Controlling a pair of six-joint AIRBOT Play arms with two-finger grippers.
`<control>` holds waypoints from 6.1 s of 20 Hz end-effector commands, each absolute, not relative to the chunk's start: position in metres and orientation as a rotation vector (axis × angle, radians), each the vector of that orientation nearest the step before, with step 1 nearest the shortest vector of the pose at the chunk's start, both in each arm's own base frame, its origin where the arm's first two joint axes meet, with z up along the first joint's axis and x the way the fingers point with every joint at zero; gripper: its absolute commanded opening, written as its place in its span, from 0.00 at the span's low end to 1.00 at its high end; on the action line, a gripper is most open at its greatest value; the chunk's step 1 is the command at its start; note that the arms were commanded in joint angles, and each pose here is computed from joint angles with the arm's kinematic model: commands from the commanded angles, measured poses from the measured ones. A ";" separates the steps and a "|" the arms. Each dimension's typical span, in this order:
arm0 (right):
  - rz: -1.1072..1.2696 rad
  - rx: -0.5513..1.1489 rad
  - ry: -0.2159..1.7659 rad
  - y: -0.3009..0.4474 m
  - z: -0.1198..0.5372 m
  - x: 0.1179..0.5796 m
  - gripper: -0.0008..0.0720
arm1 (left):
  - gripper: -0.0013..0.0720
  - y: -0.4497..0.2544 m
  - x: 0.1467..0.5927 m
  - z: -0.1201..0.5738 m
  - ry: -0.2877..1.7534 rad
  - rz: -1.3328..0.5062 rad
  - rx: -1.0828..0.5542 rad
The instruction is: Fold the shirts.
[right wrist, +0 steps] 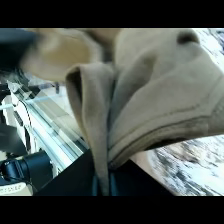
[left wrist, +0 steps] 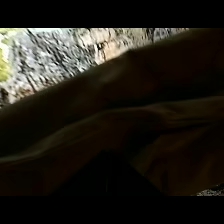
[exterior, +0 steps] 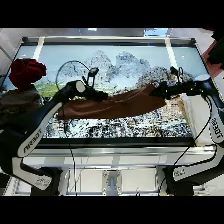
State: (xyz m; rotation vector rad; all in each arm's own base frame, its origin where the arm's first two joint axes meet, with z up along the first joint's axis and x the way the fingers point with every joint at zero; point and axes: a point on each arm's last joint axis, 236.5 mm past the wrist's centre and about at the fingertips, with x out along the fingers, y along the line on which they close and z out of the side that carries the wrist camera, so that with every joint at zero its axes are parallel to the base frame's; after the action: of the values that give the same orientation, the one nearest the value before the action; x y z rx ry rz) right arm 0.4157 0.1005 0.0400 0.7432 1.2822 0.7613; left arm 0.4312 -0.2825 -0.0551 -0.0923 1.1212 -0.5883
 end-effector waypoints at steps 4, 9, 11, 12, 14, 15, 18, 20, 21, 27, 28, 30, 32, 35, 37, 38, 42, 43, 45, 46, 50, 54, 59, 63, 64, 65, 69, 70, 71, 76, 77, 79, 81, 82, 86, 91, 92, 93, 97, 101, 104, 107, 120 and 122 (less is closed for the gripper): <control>0.847 0.615 1.283 0.162 0.103 0.409 0.05 | 0.03 -0.321 0.407 -0.113 1.205 -0.610 -0.073; 0.867 0.547 1.284 0.212 0.118 0.405 0.05 | 0.03 -0.310 0.438 -0.081 1.143 -0.609 -0.035; 0.854 0.522 1.290 0.224 0.120 0.404 0.05 | 0.03 -0.290 0.469 -0.027 1.055 -0.595 -0.015; 0.838 0.505 1.281 0.230 0.121 0.406 0.05 | 0.03 -0.274 0.482 0.005 1.004 -0.577 0.001; 0.785 0.491 1.242 0.244 0.123 0.417 0.04 | 0.03 -0.233 0.500 0.065 0.907 -0.519 0.027; 0.759 0.489 1.213 0.254 0.124 0.423 0.04 | 0.03 -0.211 0.504 0.092 0.861 -0.484 0.042; 0.681 0.473 1.131 0.296 0.113 0.440 0.04 | 0.03 -0.151 0.501 0.159 0.748 -0.380 0.070; 0.680 0.482 1.104 0.342 0.095 0.442 0.04 | 0.03 -0.129 0.492 0.184 0.720 -0.345 0.066; 0.690 0.503 1.097 0.369 0.084 0.440 0.04 | 0.03 -0.121 0.486 0.188 0.726 -0.333 0.070; 0.805 0.724 0.967 0.512 0.060 0.426 0.16 | 0.03 -0.107 0.467 0.166 0.845 -0.313 0.119; 0.803 0.780 0.921 0.521 0.068 0.430 0.55 | 0.03 -0.107 0.466 0.166 0.848 -0.313 0.120; 0.812 0.822 0.887 0.524 0.082 0.432 0.75 | 0.03 -0.106 0.466 0.166 0.848 -0.310 0.124; 0.839 0.757 0.870 0.511 0.088 0.437 0.75 | 0.03 -0.103 0.467 0.165 0.850 -0.301 0.134; 0.832 0.629 0.903 0.468 0.079 0.456 0.75 | 0.03 -0.100 0.467 0.165 0.850 -0.291 0.145; 0.748 0.471 0.980 0.413 0.046 0.474 0.75 | 0.03 -0.100 0.467 0.165 0.851 -0.291 0.145; 0.672 0.421 1.042 0.382 0.027 0.482 0.75 | 0.03 -0.100 0.467 0.165 0.850 -0.291 0.145; 0.362 0.339 1.341 0.272 -0.040 0.476 0.75 | 0.03 -0.101 0.472 0.169 0.822 -0.288 0.143; 0.358 0.360 1.409 0.265 -0.050 0.468 0.75 | 0.03 -0.101 0.474 0.171 0.813 -0.287 0.142; 0.444 0.424 1.507 0.272 -0.063 0.453 0.75 | 0.03 -0.101 0.474 0.171 0.810 -0.287 0.142; 0.501 0.468 1.526 0.282 -0.066 0.449 0.75 | 0.03 -0.101 0.474 0.171 0.811 -0.287 0.142; 0.577 0.587 1.545 0.305 -0.083 0.450 0.75 | 0.03 -0.101 0.474 0.171 0.812 -0.287 0.143; 0.680 0.711 1.573 0.332 -0.086 0.442 0.75 | 0.03 -0.101 0.474 0.171 0.812 -0.287 0.143; 0.731 0.696 1.623 0.365 -0.099 0.418 0.75 | 0.03 -0.101 0.474 0.170 0.813 -0.287 0.143; 0.888 0.745 1.568 0.399 -0.074 0.408 0.36 | 0.03 -0.101 0.474 0.170 0.814 -0.287 0.143; 0.920 0.765 1.547 0.403 -0.067 0.409 0.06 | 0.03 -0.101 0.474 0.170 0.814 -0.287 0.143; 0.944 0.786 1.529 0.406 -0.061 0.411 0.05 | 0.03 -0.101 0.473 0.170 0.818 -0.287 0.144; 0.991 0.883 1.372 0.386 -0.021 0.448 0.05 | 0.03 -0.089 0.468 0.163 0.858 -0.256 0.189; 0.974 0.877 1.338 0.371 -0.012 0.460 0.05 | 0.03 -0.084 0.469 0.162 0.859 -0.242 0.205; 0.957 0.864 1.305 0.353 -0.002 0.470 0.05 | 0.03 -0.082 0.469 0.162 0.859 -0.234 0.214; 0.767 0.737 1.122 0.221 0.052 0.520 0.05 | 0.03 -0.081 0.469 0.163 0.857 -0.232 0.216; 0.727 0.747 1.077 0.189 0.068 0.528 0.05 | 0.03 -0.081 0.469 0.163 0.857 -0.232 0.216; 0.652 0.771 0.992 0.127 0.097 0.537 0.05 | 0.03 -0.081 0.469 0.163 0.858 -0.229 0.209; 0.568 0.795 0.926 0.061 0.120 0.536 0.05 | 0.03 -0.081 0.469 0.162 0.858 -0.229 0.209; 0.516 0.810 0.909 0.029 0.127 0.532 0.05 | 0.03 -0.082 0.469 0.162 0.859 -0.230 0.208; 0.331 0.796 0.911 -0.087 0.140 0.481 0.05 | 0.03 -0.091 0.468 0.163 0.859 -0.258 0.176; 0.058 0.785 1.037 -0.188 0.135 0.382 0.05 | 0.03 -0.115 0.461 0.164 0.865 -0.338 0.084; 0.000 0.784 1.056 -0.204 0.136 0.361 0.05 | 0.03 -0.120 0.460 0.165 0.866 -0.352 0.069; -0.056 0.784 1.056 -0.219 0.139 0.344 0.05 | 0.03 -0.122 0.460 0.165 0.866 -0.359 0.060; -0.255 0.818 1.030 -0.265 0.156 0.275 0.05 | 0.03 -0.125 0.455 0.163 0.889 -0.373 0.052; -0.511 0.831 1.168 -0.296 0.133 0.211 0.05 | 0.03 -0.126 0.450 0.159 0.913 -0.382 0.048; -0.464 0.869 1.249 -0.277 0.104 0.217 0.12 | 0.03 -0.137 0.447 0.162 0.912 -0.420 0.008; -0.400 0.889 1.362 -0.248 0.079 0.221 0.50 | 0.03 -0.140 0.446 0.163 0.913 -0.430 0.002; 0.401 0.728 1.018 -0.075 0.196 0.368 0.47 | 0.03 -0.158 0.439 0.167 0.921 -0.491 -0.071; 0.472 0.597 1.064 -0.025 0.181 0.388 0.47 | 0.03 -0.165 0.434 0.168 0.934 -0.520 -0.096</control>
State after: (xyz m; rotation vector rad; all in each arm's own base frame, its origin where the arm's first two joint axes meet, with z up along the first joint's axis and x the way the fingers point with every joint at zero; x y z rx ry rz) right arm 0.3598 -0.0951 0.1728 0.7435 1.0971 0.2714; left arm 0.4403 -0.1535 0.1655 -0.0508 0.9207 -0.4774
